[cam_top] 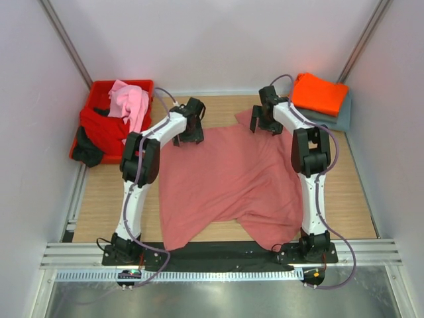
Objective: Fold and stack the t-shirts
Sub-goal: Flatten the tshirt out
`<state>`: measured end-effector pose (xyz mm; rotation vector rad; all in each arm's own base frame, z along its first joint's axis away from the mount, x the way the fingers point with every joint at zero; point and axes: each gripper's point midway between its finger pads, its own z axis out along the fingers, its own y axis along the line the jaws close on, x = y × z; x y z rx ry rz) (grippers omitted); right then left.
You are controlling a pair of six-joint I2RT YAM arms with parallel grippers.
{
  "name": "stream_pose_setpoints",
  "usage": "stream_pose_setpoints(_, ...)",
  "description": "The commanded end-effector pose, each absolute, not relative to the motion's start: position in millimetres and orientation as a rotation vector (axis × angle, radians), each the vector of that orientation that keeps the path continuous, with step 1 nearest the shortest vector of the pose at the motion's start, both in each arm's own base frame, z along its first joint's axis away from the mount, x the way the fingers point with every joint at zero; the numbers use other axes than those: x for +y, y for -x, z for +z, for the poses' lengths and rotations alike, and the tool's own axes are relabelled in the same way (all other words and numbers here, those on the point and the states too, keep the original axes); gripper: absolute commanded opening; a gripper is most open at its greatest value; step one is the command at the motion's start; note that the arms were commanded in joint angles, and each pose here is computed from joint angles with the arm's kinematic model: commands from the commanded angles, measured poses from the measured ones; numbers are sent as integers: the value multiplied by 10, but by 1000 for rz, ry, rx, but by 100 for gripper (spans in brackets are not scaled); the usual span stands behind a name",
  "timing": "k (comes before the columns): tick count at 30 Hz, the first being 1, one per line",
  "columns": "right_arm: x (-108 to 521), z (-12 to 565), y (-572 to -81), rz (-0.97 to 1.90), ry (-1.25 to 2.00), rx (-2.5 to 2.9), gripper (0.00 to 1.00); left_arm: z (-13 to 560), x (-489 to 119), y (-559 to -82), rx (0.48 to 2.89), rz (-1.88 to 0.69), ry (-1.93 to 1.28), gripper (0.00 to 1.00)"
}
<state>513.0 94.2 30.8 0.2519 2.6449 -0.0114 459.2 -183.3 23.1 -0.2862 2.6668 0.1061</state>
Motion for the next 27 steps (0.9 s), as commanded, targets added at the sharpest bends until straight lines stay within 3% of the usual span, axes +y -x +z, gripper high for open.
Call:
stream_pose_setpoints(1,1058,147,-5185,-29,-210,2699,91,-106,-1437,-4655,2731,286,323,80)
stream_pose_setpoints(9,1380,-74,-5614,133,-254,2711,95,-121,-1047,-5297,2715,354,317,79)
stream_pose_setpoints(16,1893,250,-6118,510,-234,2491,100,62,-985,-5854,2595,134,288,86)
stream_pose_setpoints(21,1999,759,-6197,574,-157,2390,100,875,-1201,-5887,2483,8,243,98)
stream_pose_setpoints(22,2005,1075,-6226,584,-133,2329,100,956,-1268,-5831,2479,2,231,100)
stream_pose_setpoints(27,1791,1757,-6083,465,-126,2257,100,2011,-1462,-5492,2353,-60,208,100)
